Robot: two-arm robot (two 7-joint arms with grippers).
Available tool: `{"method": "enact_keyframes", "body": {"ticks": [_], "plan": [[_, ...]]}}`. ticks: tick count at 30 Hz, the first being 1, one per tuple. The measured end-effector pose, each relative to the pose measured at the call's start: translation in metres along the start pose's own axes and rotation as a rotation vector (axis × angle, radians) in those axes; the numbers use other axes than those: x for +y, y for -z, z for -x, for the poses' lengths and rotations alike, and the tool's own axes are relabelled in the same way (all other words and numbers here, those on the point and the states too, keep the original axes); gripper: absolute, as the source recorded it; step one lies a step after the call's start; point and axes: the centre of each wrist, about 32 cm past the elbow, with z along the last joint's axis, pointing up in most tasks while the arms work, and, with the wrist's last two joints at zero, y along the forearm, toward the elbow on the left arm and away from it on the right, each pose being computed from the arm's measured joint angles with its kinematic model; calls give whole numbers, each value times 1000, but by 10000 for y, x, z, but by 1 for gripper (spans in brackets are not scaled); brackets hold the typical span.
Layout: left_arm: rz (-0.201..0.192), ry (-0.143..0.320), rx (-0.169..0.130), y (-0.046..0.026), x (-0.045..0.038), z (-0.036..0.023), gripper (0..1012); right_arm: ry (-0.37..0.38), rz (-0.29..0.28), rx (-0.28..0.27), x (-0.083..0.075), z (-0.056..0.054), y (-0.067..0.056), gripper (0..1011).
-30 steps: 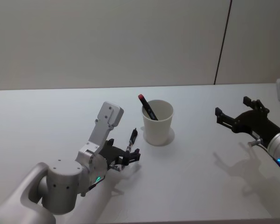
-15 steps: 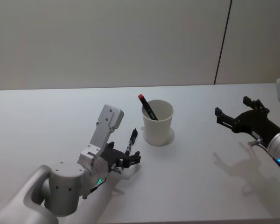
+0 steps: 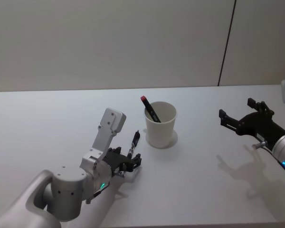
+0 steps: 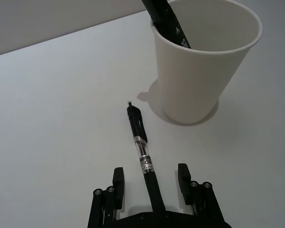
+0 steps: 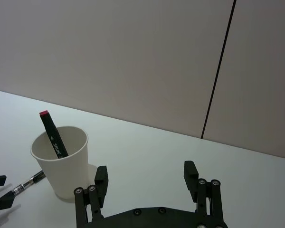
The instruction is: Place the pen into the pen holder.
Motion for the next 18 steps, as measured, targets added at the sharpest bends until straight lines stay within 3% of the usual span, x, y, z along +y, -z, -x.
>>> {"method": "enact_keyframes", "body": {"ticks": [3, 7, 10, 18], "plan": [[0, 3, 5, 11, -12, 3, 647, 0, 0, 0, 0, 0, 0, 1001], [-1, 6, 13, 29, -28, 8, 564, 0, 0, 0, 0, 0, 0, 1001], [-1, 9, 21, 48, -44, 16, 419, 0, 0, 0, 0, 0, 0, 1001], [1, 16, 45, 115, -96, 38, 202, 0, 0, 0, 0, 0, 0, 1001]]}}
